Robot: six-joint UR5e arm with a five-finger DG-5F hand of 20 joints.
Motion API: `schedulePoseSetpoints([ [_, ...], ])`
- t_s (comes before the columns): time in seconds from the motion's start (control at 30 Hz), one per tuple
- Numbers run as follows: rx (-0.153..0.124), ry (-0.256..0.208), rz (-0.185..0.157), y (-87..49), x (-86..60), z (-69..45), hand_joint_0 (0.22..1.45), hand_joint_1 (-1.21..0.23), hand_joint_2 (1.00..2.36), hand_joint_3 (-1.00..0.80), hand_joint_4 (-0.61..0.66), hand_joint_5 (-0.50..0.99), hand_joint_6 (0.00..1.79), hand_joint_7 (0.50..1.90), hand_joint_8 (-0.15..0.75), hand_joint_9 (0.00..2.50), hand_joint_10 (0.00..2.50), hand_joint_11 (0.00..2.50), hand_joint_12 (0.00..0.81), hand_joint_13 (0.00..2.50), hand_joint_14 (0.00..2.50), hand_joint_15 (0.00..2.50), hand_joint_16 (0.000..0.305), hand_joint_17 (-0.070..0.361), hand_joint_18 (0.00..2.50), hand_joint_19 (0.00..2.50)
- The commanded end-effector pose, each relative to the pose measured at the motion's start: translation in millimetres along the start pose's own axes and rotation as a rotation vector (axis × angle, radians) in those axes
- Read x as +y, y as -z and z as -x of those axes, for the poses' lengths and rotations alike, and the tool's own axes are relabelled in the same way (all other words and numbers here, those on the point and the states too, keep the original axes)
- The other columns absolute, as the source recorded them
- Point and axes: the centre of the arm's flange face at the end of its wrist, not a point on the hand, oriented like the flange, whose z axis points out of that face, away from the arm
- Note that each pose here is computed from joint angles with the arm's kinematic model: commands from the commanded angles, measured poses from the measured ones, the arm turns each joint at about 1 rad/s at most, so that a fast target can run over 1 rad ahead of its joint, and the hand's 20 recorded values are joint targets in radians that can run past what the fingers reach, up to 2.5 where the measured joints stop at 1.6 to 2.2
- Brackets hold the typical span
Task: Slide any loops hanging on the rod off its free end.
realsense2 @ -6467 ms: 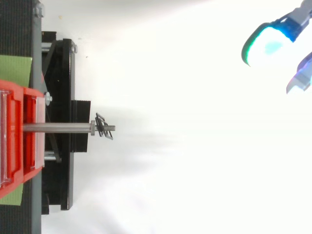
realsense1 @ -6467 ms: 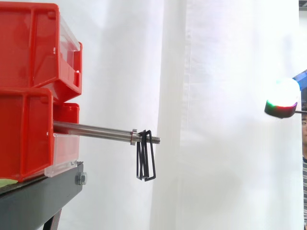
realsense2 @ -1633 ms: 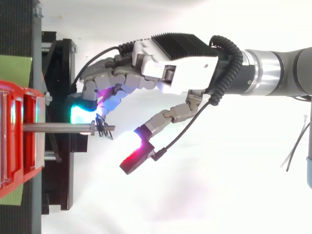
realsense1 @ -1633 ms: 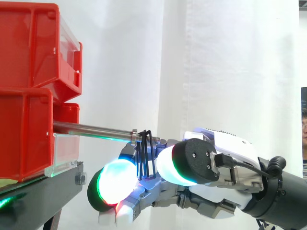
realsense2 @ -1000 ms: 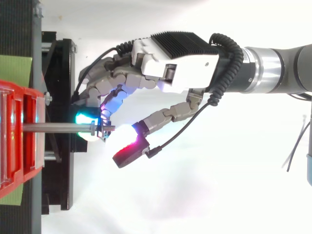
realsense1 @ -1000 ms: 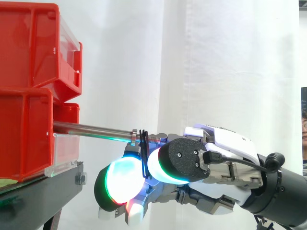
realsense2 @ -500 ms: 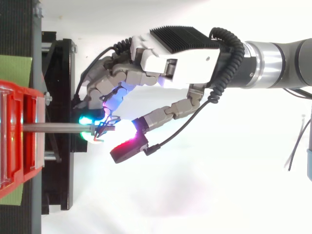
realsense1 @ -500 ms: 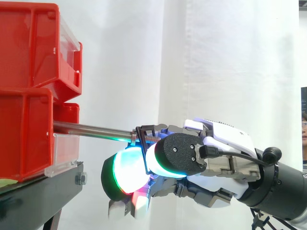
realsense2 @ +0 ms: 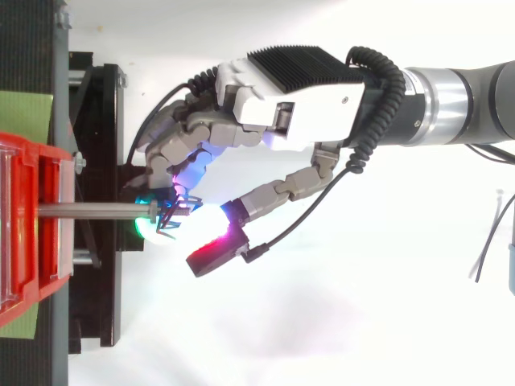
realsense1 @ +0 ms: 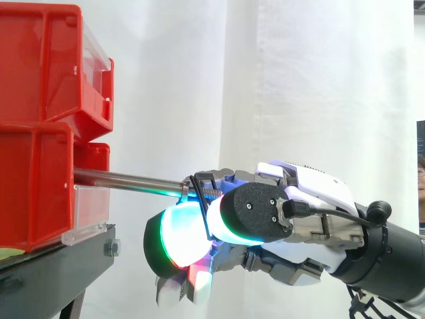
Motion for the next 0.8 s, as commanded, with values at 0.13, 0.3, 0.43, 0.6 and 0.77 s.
schedulePoseSetpoints([
  [0.13, 0.018, -0.004, -0.023, 2.7, -1.2, -0.4, 0.63, -0.75, 1.01, -0.04, 0.03, -0.13, 0.94, 1.06, 0.349, 1.10, 0.01, 0.55, 0.385, 0.87, 0.01, 0.39, 0.053, 0.119, 0.67, 0.32],
  [0.3, 0.042, -0.010, -0.044, 4.9, 0.2, 1.6, 0.63, -0.75, 1.01, -0.03, 0.04, -0.13, 0.94, 1.06, 0.352, 1.11, 0.01, 0.55, 0.388, 0.88, 0.01, 0.39, 0.053, 0.120, 0.67, 0.32],
  [0.43, 0.097, -0.011, -0.088, 9.7, 11.7, 4.9, 0.63, -0.75, 1.01, -0.03, 0.04, -0.13, 0.94, 1.06, 0.353, 1.11, 0.01, 0.56, 0.389, 0.88, 0.01, 0.39, 0.054, 0.121, 0.67, 0.32],
  [0.6, 0.119, 0.010, -0.163, 27.2, 41.8, 22.4, 0.63, -0.75, 1.01, -0.03, 0.04, -0.13, 0.94, 1.06, 0.360, 1.11, 0.01, 0.56, 0.392, 0.88, 0.01, 0.39, 0.054, 0.122, 0.67, 0.32],
  [0.77, 0.067, 0.015, -0.223, 40.3, 70.7, 41.8, 0.63, -0.75, 1.01, -0.04, 0.04, -0.13, 0.94, 1.06, 0.357, 1.12, 0.01, 0.56, 0.395, 0.88, 0.01, 0.40, 0.054, 0.122, 0.68, 0.32],
])
